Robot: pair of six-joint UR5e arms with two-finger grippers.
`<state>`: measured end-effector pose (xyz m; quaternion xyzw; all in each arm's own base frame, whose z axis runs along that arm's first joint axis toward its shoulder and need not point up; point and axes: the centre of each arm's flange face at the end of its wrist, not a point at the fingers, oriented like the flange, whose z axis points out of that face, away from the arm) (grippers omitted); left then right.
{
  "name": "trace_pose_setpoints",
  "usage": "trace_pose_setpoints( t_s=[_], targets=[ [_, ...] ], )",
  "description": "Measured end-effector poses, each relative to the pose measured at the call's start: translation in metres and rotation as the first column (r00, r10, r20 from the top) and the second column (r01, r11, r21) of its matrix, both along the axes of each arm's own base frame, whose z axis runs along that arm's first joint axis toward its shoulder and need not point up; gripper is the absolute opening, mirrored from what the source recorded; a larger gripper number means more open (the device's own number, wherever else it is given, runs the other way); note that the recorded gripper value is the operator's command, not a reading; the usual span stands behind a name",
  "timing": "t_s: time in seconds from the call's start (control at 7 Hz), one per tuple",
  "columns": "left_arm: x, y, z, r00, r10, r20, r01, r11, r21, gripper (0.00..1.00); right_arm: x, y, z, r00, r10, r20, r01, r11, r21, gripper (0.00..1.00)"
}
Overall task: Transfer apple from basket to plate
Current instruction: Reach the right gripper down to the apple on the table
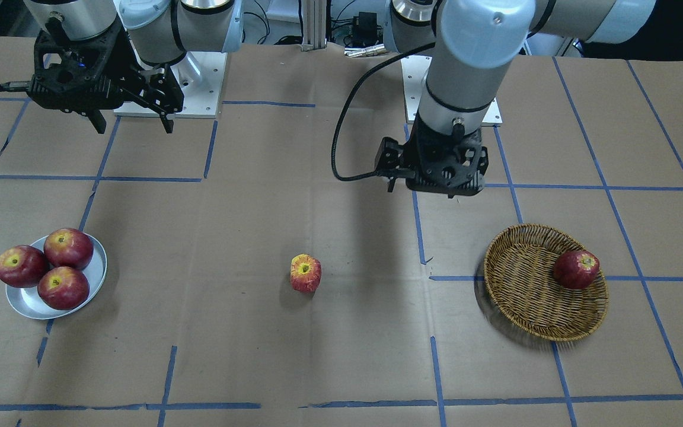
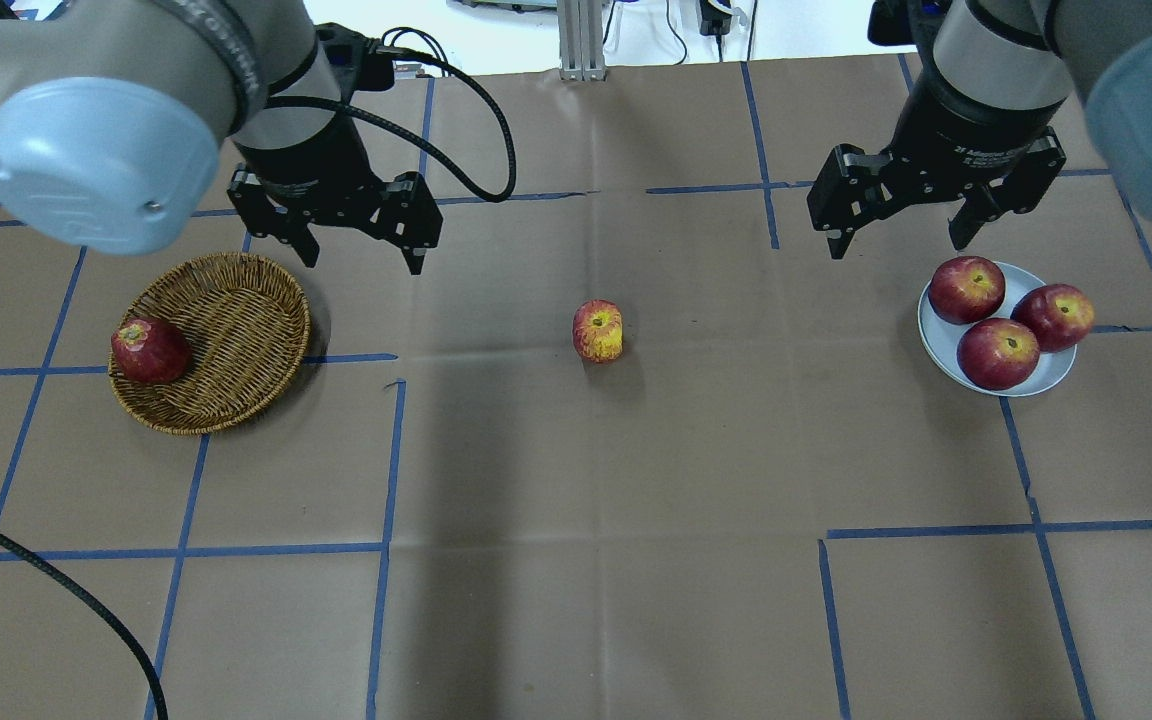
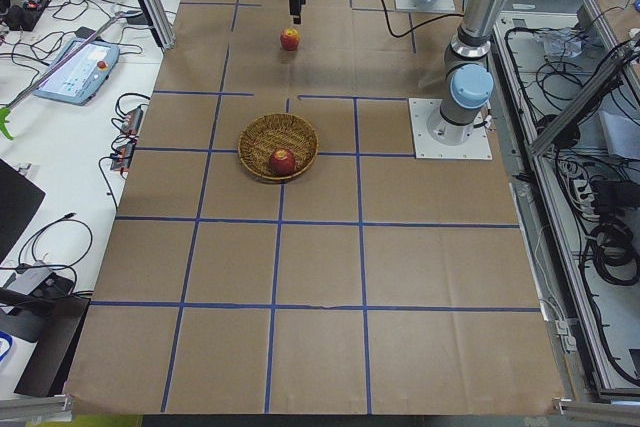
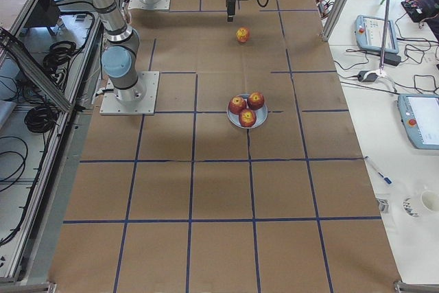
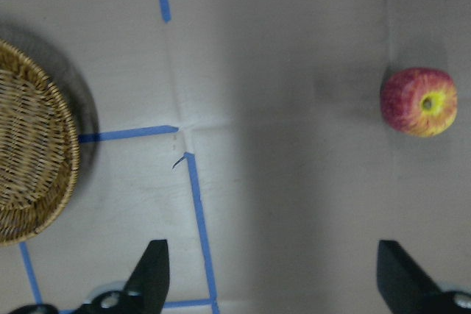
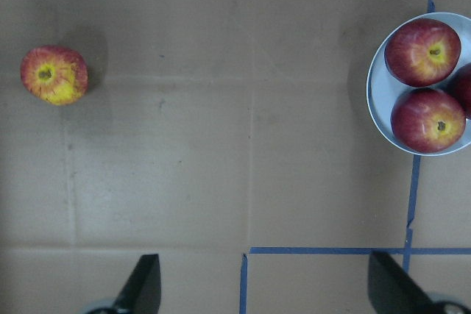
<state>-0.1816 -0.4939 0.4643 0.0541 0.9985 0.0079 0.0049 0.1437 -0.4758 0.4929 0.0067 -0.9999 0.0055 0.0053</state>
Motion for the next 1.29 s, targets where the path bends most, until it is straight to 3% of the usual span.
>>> trace_pose_setpoints(
  t_s=[0.14,0.43,0.71,1.0,1.14,1.29],
  targets=[
    [0.017,0.008,0.012,1.0,0.006,-0.009,-0.006,1.0,-0.015,0.99,0.021,-0.014,-0.01,0.999,-0.025,0.022,0.026,1.0,-0.008,1.0],
    [0.04,0.016,0.023,0.997,-0.077,-0.012,0.076,0.996,-0.035,0.99,0.097,-0.051,-0.035,0.998,-0.039,0.046,0.04,0.999,-0.022,1.0],
    [0.045,0.023,0.031,0.994,-0.109,-0.009,0.108,0.993,-0.055,0.99,0.168,-0.084,-0.064,0.996,-0.072,0.045,0.073,0.997,-0.02,1.0],
    [0.046,0.027,0.034,0.995,-0.104,-0.009,0.104,0.993,-0.056,0.99,0.223,-0.093,-0.127,0.997,-0.056,-0.044,0.056,0.998,-0.016,0.98],
    [0.046,0.027,0.034,0.995,-0.102,-0.011,0.102,0.993,-0.057,0.99,0.229,-0.089,-0.158,0.997,-0.047,-0.068,0.046,0.999,-0.013,1.0],
    [0.046,0.027,0.034,0.995,-0.102,-0.011,0.101,0.993,-0.057,0.99,0.226,-0.085,-0.186,0.997,-0.046,-0.062,0.043,0.998,-0.046,1.0]
  ],
)
